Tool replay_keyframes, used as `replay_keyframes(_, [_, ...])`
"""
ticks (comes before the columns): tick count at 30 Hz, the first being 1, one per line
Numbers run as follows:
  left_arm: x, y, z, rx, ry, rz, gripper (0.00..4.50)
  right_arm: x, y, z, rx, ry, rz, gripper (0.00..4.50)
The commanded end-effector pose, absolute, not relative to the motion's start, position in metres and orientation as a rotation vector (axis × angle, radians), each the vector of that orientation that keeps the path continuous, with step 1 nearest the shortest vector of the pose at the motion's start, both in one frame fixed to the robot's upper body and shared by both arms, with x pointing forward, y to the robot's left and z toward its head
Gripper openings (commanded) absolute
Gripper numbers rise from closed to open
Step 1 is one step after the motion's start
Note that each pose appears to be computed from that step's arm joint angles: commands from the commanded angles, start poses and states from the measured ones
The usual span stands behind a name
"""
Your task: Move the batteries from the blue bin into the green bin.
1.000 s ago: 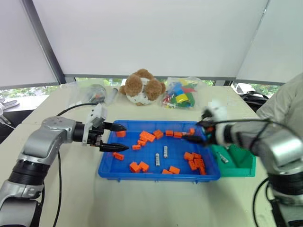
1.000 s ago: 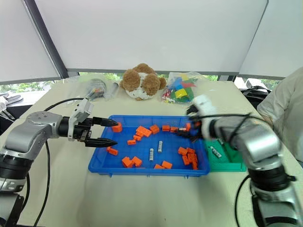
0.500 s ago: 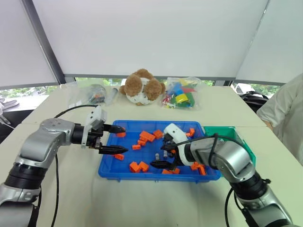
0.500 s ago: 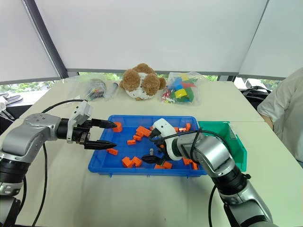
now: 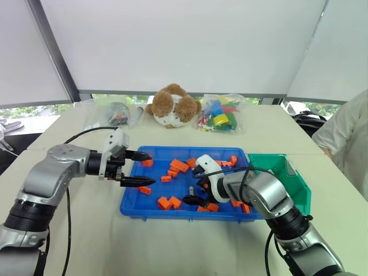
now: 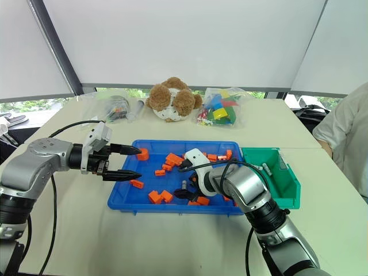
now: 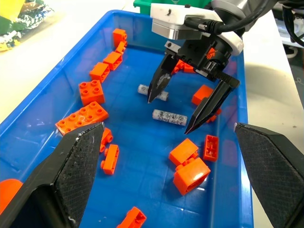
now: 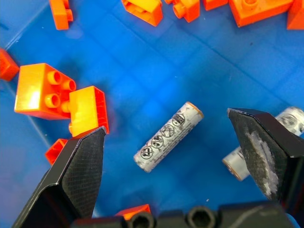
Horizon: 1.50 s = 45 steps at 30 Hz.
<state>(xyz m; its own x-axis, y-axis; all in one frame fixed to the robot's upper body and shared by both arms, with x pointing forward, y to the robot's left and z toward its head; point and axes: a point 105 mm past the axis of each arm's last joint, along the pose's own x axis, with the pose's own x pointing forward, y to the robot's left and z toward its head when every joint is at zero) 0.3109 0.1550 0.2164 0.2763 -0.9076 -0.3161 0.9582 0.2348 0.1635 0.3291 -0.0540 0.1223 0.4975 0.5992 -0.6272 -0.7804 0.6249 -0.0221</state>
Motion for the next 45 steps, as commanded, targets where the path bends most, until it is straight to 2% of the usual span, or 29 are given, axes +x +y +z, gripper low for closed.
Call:
replay_keyframes(1, [0.307,0.154,0.227,0.372,0.122,-1.291,4.5,0.327,-0.048,0.124,-0.337,0.609,0.862,4.45])
replay_keyframes(10, [0.309,0.153,0.227,0.373,0.115,-1.288,4.5,0.326,-0.048,0.112,-0.402,0.642,0.863,4.45])
replay_keyframes(12, [0.309,0.153,0.226,0.374,0.114,-1.286,4.5,0.327,-0.048,0.109,-0.423,0.648,0.861,3.92])
replay_keyframes(14, [0.309,0.153,0.226,0.375,0.112,-1.282,4.5,0.328,-0.049,0.104,-0.47,0.651,0.855,3.1])
replay_keyframes(18, [0.309,0.153,0.226,0.374,0.109,-1.276,4.5,0.328,-0.047,0.102,-0.496,0.645,0.865,0.96])
replay_keyframes(20, [0.309,0.154,0.226,0.373,0.108,-1.274,4.5,0.329,-0.046,0.104,-0.498,0.638,0.871,0.05])
replay_keyframes(23, [0.31,0.154,0.226,0.373,0.107,-1.27,4.5,0.33,-0.044,0.114,-0.489,0.612,0.872,0.02])
replay_keyframes(26, [0.31,0.153,0.226,0.372,0.103,-1.268,4.5,0.333,-0.044,0.136,-0.448,0.555,0.855,0.02])
replay_keyframes(29, [0.31,0.153,0.226,0.373,0.103,-1.269,4.5,0.341,-0.054,0.183,-0.349,0.44,0.795,0.02])
replay_keyframes(32, [0.309,0.152,0.226,0.371,0.103,-1.276,4.5,0.348,-0.104,0.237,-0.314,0.297,0.64,0.02])
replay_keyframes(34, [0.309,0.152,0.226,0.369,0.105,-1.283,4.5,0.349,-0.145,0.253,-0.35,0.272,0.507,0.02])
replay_keyframes(40, [0.312,0.149,0.224,0.366,0.105,-1.3,4.5,0.335,-0.235,0.258,-0.429,0.327,0.237,0.02])
replay_keyframes(45, [0.315,0.146,0.224,0.367,0.095,-1.316,4.5,0.324,-0.266,0.23,-0.436,0.43,0.163,0.02])
